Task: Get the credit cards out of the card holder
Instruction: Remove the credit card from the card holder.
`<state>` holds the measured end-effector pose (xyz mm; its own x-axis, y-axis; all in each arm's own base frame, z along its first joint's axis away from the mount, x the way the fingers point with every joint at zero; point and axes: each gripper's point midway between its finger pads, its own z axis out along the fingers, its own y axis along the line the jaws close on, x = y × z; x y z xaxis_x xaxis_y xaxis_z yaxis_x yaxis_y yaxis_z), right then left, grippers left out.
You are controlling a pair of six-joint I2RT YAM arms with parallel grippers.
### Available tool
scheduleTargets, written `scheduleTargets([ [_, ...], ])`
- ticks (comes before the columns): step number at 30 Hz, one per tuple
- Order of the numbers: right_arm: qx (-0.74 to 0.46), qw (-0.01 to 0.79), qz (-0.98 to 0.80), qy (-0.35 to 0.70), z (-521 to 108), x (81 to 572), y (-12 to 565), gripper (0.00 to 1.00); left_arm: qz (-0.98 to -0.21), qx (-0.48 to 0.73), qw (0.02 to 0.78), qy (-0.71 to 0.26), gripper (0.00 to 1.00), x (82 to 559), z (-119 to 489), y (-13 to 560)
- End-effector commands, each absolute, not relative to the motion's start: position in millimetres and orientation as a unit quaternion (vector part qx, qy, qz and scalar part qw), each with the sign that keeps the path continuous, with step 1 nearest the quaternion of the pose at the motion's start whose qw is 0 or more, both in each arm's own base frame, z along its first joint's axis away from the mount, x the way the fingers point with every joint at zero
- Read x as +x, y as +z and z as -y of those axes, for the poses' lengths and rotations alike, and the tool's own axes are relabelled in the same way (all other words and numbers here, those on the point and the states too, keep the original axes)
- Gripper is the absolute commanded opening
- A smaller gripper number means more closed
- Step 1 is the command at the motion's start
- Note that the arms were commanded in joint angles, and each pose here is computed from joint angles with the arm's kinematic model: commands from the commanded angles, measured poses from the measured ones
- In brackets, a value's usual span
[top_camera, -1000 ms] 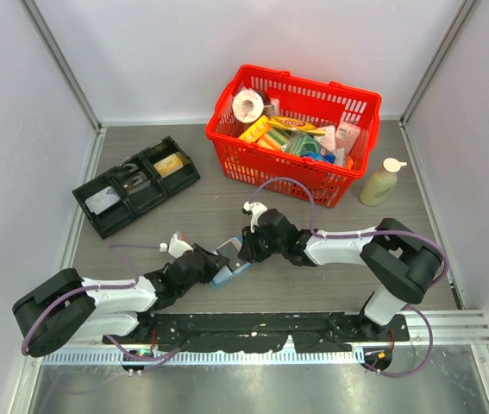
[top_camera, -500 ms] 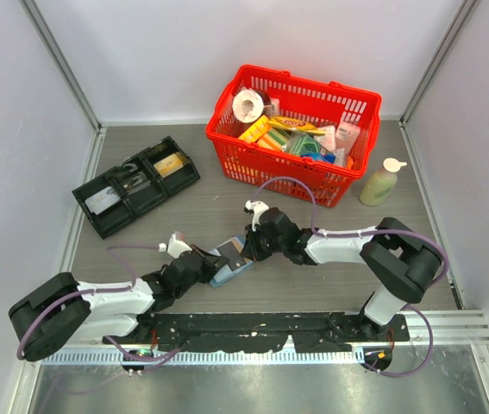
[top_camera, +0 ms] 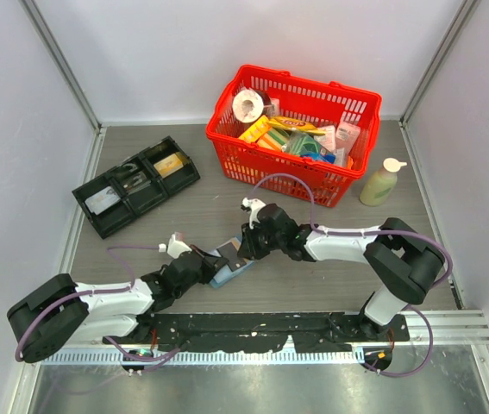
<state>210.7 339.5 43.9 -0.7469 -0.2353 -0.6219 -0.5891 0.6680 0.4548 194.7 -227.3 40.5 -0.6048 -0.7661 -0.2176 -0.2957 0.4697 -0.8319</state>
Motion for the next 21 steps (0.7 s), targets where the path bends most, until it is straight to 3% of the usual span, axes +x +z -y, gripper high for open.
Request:
scheduleTargets([
  [1,-0.242,0.283,-0.833,0.41,-373,215,86,0.18,-0.807,-0.33,0.297,-0.39,0.0,194,225,36],
  [9,-0.18,0.245,-0.86,0.409,-355,220,44,0.18,-0.804,-0.334,0.296,-0.394,0.01,192,222,36],
  [21,-0.165,0.201,-0.882,0.392,-331,203,11,0.18,-0.799,-0.319,0.297,-0.414,0.24,188,224,42],
])
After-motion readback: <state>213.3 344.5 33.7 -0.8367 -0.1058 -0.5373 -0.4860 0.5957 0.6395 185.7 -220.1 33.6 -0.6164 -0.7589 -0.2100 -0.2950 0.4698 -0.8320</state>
